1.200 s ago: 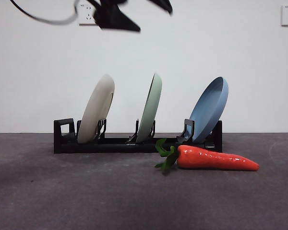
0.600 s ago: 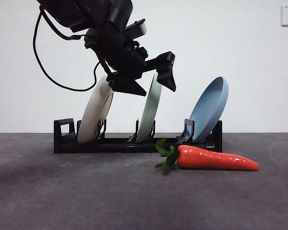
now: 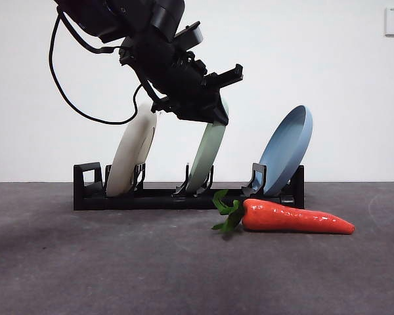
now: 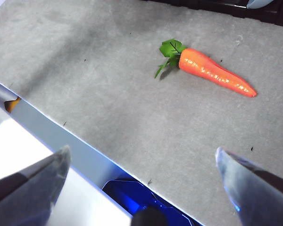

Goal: Take the green plate from the plate rack,put the plate on the table,take the carrot from the table,put the carrot in the plate

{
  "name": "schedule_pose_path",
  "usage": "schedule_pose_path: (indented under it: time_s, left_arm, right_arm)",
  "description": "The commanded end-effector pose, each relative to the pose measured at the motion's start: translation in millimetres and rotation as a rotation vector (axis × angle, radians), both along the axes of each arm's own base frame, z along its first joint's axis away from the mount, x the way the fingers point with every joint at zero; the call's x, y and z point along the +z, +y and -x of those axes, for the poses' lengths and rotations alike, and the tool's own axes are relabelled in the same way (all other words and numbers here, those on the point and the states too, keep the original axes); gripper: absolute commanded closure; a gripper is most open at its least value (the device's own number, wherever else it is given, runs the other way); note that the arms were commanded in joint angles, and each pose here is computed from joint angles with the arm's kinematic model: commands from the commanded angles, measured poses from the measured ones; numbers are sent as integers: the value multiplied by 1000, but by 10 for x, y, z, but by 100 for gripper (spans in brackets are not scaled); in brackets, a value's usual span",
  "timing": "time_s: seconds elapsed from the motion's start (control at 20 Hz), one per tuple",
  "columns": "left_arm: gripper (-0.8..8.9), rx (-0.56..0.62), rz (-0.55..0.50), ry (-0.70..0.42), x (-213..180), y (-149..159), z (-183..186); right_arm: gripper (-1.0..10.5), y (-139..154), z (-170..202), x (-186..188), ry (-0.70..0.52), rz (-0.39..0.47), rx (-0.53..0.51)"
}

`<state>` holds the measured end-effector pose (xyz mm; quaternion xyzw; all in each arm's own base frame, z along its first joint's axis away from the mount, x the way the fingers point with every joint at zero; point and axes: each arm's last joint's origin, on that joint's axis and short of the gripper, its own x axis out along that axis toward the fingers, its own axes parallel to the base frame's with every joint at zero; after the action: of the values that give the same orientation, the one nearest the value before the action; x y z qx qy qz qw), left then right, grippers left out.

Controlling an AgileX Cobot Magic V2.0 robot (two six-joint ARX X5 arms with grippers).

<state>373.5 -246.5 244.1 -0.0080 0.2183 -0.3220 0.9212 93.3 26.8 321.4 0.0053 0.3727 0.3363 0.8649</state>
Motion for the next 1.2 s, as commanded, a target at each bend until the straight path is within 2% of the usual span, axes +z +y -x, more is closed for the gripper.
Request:
schedule_pose_path:
  time_s: [0.05,0.25,0.45,0.6,0.7,0.8,0.9,1.1,1.2]
  left_arm:
    - [822,11,37,16,-5,-1,-16]
    - [822,2,107,14,144,-18,-25]
    - [822,-5,145,-41,513,-6,-4]
    - [821,-8,139,-39,798,37,73]
    - [821,-25,97,-24,973,99,204]
    - [820,-95,-25,-30,1146,140,474]
    - [819,-163,-192,-36,1315,194,852]
    - [819,-139,-589,-65,1458,225,1551]
    - [819,-155,-719,-30,1393,192,1743]
  right_arm:
    - [259,1,-2,11,-4,-3,-4]
    - [259,1,-1,11,-4,-2,-4]
    - [259,1,-2,11,-4,-3,-4]
    - [259,1,-2,12,-5,-3,-4]
    - [259,1,-2,12,-5,-3,-4]
    - [259,1,-2,12,-5,-3,-4]
    - [259,1,-2,12,-5,-3,-4]
    - [259,1,-3,12,-6,-3,-4]
    - [259,1,-3,12,-6,-3,-4]
